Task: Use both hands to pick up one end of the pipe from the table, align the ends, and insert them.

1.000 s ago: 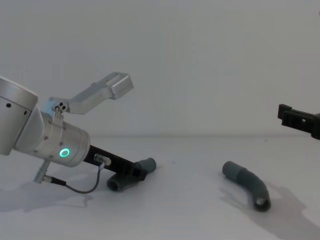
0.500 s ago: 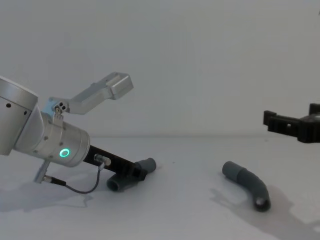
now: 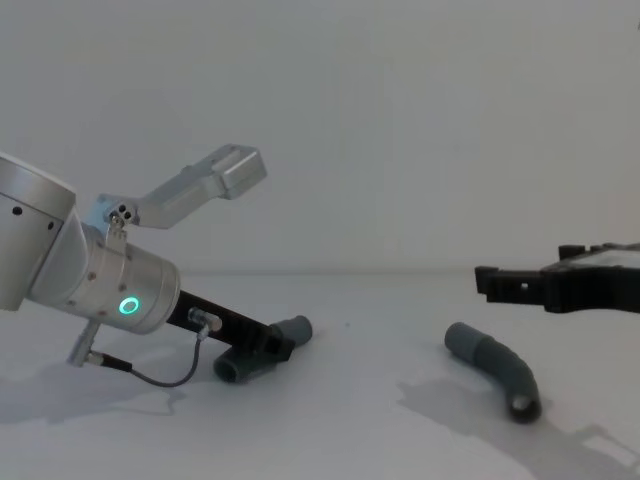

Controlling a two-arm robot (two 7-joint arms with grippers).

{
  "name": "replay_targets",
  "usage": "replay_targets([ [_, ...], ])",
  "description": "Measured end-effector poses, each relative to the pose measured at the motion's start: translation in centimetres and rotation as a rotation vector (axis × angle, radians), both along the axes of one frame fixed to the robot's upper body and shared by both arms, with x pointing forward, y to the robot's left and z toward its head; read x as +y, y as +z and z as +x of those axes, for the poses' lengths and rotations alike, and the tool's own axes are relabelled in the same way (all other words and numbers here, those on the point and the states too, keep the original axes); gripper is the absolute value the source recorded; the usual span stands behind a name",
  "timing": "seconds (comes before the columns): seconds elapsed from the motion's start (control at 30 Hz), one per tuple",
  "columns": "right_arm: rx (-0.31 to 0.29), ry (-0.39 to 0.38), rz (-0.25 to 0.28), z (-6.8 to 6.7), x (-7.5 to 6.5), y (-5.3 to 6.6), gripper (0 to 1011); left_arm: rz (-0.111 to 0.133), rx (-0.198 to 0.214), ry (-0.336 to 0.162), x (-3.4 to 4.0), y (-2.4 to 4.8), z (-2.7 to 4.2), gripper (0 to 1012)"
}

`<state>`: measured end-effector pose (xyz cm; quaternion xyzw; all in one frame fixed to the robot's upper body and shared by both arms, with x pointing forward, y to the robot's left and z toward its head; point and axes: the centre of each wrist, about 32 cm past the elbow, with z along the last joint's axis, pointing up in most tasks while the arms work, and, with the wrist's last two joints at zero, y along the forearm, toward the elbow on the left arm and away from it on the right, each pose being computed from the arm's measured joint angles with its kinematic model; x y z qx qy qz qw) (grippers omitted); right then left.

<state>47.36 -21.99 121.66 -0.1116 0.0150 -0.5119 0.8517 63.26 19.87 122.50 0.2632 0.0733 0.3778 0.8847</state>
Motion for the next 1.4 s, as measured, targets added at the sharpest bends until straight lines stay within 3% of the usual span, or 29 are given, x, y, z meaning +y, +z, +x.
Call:
replay_targets([
  [0.4,0.089,0.008,-0.053,1.9,0.7,0.4,1000,0.0,0.0,0.0,0.0,0.0,0.0,345],
  [0.97,0.201,-0.024,-0.066,4.2,1.2,-0.1,1000,0.0,0.0,0.0,0.0,0.0,0.0,345],
  [1.4,0.251,-0.037,-0.07,5.3,1.5,-0.4,1000,0.0,0.0,0.0,0.0,0.0,0.0,345],
])
